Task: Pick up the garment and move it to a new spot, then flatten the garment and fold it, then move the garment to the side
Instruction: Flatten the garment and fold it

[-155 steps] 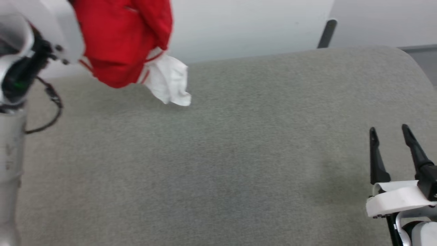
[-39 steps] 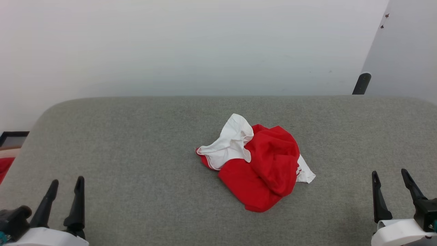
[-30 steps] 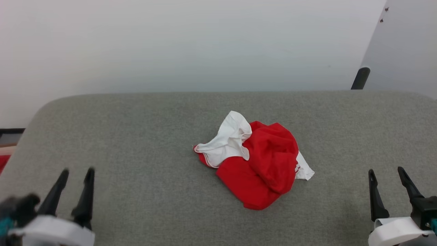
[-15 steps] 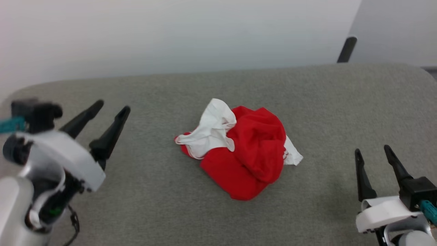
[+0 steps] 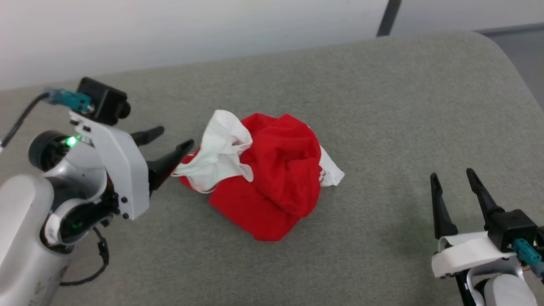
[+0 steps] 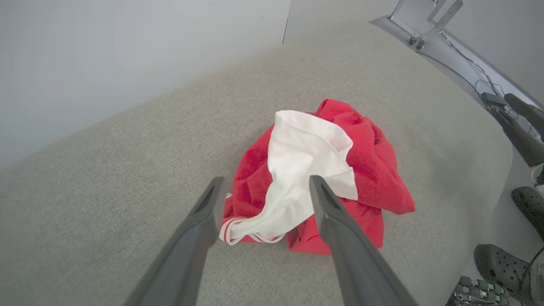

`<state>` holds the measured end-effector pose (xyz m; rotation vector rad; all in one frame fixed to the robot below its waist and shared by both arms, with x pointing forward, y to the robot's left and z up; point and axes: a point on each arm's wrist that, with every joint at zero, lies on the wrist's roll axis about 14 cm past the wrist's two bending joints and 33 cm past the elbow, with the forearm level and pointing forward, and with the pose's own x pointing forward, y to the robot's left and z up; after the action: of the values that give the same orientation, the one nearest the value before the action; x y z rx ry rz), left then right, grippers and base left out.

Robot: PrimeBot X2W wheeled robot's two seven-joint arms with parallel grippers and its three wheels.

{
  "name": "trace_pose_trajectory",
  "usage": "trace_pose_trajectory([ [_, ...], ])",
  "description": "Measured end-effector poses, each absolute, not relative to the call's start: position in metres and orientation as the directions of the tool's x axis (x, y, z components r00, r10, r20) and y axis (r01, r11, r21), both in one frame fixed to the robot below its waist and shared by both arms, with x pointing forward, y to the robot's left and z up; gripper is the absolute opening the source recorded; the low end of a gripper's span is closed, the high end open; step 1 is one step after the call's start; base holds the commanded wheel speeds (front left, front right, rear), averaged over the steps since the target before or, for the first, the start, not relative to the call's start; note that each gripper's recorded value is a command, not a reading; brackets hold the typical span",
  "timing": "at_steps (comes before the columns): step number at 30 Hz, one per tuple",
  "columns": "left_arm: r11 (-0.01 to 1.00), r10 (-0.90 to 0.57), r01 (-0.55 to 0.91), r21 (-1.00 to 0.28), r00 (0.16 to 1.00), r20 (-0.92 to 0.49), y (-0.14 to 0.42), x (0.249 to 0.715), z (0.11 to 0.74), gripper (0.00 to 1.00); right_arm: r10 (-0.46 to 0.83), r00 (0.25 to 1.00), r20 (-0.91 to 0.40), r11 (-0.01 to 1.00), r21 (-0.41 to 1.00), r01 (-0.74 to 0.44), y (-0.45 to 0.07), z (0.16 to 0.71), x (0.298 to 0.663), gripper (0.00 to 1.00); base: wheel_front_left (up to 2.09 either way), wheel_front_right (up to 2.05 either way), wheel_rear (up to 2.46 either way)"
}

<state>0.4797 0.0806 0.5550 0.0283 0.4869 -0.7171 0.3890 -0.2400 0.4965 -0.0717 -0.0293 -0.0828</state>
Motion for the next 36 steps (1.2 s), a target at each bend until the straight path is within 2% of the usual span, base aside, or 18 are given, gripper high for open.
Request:
trace_pose_trajectory([
  [10,0.709,-0.642,0.679,-0.191,0.509,-0.573,0.056,0.485,0.511,1.0,-0.136,0.991,-0.01,0.988,-0.078,0.135,-0.257,0.483,0.385,1.0,0.0,0.0,0.0],
  [19,0.695,-0.637,0.69,-0.205,0.457,-0.621,0.048,0.485,0.493,1.0,-0.144,0.99,-0.011,0.987,-0.076,0.142,-0.259,0.481,0.389,1.0,0.0,0.0,0.0],
  [20,0.696,-0.638,0.684,-0.218,0.45,-0.625,0.047,0.484,0.491,0.18,-0.143,0.99,-0.011,0.987,-0.075,0.141,-0.259,0.481,0.39,1.0,0.0,0.0,0.0],
  [21,0.695,-0.639,0.683,-0.224,0.445,-0.627,0.046,0.484,0.491,0.04,-0.142,0.99,-0.01,0.987,-0.074,0.141,-0.258,0.482,0.391,1.0,0.0,0.0,0.0],
  [22,0.695,-0.64,0.683,-0.224,0.447,-0.625,0.046,0.485,0.492,0.0,-0.14,0.99,-0.009,0.987,-0.074,0.139,-0.258,0.482,0.391,1.0,0.0,0.0,0.0],
  [29,0.707,-0.618,0.676,-0.207,0.449,-0.645,0.053,0.486,0.496,0.0,-0.134,0.991,0.001,0.988,-0.071,0.134,-0.256,0.484,0.394,1.0,0.0,0.0,0.0],
  [36,0.743,-0.585,0.649,-0.166,0.508,-0.632,0.072,0.487,0.513,0.0,-0.117,0.993,0.008,0.991,-0.07,0.117,-0.25,0.486,0.397,1.0,0.0,0.0,0.0],
])
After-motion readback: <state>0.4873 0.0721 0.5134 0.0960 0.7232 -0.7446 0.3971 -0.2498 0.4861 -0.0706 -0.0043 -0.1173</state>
